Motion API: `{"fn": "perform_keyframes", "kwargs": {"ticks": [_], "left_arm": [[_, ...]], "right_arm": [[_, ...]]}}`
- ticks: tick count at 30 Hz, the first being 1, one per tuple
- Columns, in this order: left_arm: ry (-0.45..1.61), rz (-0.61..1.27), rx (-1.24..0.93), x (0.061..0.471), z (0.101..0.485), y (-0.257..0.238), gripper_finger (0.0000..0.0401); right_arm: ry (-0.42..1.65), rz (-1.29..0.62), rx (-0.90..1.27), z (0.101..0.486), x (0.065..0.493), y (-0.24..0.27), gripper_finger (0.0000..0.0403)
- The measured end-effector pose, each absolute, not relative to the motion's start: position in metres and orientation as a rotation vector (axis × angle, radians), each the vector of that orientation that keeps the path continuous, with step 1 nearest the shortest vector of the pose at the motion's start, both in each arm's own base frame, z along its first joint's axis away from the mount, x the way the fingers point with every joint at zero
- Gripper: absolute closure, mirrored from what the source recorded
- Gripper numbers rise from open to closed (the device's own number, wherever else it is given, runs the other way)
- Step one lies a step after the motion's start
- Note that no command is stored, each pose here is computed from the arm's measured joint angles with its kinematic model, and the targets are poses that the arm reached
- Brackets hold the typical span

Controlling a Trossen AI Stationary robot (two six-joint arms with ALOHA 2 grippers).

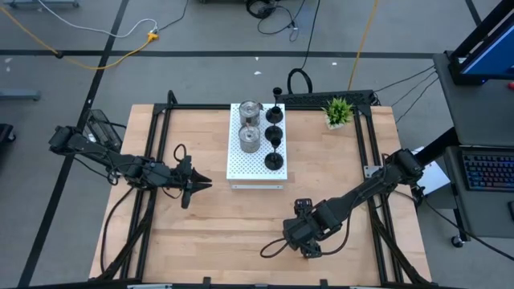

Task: Pick & Place candle stick holders
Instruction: Put the silver scented candle on the shelf aligned with the other silver scented candle

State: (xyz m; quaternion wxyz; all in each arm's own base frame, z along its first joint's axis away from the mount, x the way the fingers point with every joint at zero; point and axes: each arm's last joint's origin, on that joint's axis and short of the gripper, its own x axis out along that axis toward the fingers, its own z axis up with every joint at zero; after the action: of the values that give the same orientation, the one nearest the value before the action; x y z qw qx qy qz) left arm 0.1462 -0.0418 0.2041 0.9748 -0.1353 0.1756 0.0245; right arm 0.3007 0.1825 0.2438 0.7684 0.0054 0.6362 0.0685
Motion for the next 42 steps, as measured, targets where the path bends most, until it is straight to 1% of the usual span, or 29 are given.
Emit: {"fn": "perform_keyframes", "kwargs": {"ticks": [4, 9, 13, 21, 31, 37, 42], "left_arm": [[0.354, 0.050, -0.278, 0.146, 0.204, -0.042, 0.0320], [0.354, 0.050, -0.278, 0.146, 0.204, -0.042, 0.0320], [0.354, 0.050, -0.280, 0.146, 0.204, -0.042, 0.0320], [0.354, 0.050, -0.281, 0.146, 0.204, -0.042, 0.0320], [0.354, 0.049, -0.280, 0.146, 0.204, -0.042, 0.0320], [0.354, 0.049, -0.281, 0.146, 0.204, -0.042, 0.0320], [0.354, 0.048, -0.280, 0.146, 0.204, -0.042, 0.0320]], "right_arm": [[1.395, 0.142, 0.005, 0.243, 0.300, 0.182, 0.0003], [1.456, 0.125, -0.035, 0.229, 0.300, 0.186, 0.0003], [1.467, 0.107, -0.075, 0.221, 0.302, 0.188, 0.0003], [1.452, 0.091, -0.086, 0.221, 0.303, 0.187, 0.0003], [1.424, 0.127, -0.104, 0.221, 0.306, 0.187, 0.0003], [1.430, 0.129, -0.110, 0.206, 0.304, 0.184, 0.0003], [1.432, 0.129, -0.111, 0.200, 0.303, 0.183, 0.0003]]}}
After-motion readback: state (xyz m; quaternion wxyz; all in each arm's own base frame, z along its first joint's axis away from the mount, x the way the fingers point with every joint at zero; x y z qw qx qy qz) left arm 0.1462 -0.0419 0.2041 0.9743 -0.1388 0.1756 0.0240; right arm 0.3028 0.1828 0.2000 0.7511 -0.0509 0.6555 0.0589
